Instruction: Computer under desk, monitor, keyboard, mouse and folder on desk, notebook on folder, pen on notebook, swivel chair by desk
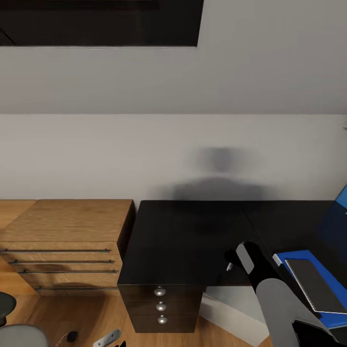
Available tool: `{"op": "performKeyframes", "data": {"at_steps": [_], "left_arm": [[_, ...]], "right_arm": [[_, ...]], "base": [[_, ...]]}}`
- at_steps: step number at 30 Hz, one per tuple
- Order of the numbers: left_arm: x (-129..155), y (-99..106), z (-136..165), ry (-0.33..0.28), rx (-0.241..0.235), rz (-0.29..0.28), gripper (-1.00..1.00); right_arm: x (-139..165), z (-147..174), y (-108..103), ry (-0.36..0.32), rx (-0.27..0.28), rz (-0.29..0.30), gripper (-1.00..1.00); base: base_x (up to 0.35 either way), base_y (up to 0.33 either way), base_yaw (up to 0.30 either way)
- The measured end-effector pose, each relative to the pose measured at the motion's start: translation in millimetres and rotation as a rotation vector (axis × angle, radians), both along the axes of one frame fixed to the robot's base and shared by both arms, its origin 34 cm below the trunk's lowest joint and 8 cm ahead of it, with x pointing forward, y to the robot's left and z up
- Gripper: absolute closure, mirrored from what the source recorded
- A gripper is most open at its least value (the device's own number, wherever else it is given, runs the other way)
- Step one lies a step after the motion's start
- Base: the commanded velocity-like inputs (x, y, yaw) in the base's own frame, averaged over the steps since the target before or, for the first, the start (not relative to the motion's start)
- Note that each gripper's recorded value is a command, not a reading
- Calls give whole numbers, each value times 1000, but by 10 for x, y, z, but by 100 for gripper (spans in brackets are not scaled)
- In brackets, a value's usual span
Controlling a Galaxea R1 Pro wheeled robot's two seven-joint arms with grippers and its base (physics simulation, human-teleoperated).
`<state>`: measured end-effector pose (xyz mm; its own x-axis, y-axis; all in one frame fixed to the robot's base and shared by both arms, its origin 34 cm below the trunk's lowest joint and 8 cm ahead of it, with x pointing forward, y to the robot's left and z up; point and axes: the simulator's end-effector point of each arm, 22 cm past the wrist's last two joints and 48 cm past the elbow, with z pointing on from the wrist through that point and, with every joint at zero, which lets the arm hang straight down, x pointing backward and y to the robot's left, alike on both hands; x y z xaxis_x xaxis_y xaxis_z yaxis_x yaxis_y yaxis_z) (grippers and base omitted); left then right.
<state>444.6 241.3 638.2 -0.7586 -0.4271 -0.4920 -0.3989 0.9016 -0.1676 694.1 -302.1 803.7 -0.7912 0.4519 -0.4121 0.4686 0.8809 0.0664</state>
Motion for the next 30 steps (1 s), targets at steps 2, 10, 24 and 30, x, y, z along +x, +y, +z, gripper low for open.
{"op": "performKeyframes", "data": {"at_steps": [2,10,24,30], "left_arm": [[0,0,0,0,0,0,-100],[0,-1,1,-1,-1,0,-100],[1,-1,0,0,-1,0,-100],[1,-1,0,0,-1,0,-100]], "right_arm": [[13,16,-8,-5,-1,-1,-100],[31,42,-27,-11,-4,-4,-100],[38,37,-15,-15,3,-1,-100],[33,30,-8,-13,2,1,-100]], "base": [[14,11,0],[93,48,0],[27,8,0],[2,1,0]]}}
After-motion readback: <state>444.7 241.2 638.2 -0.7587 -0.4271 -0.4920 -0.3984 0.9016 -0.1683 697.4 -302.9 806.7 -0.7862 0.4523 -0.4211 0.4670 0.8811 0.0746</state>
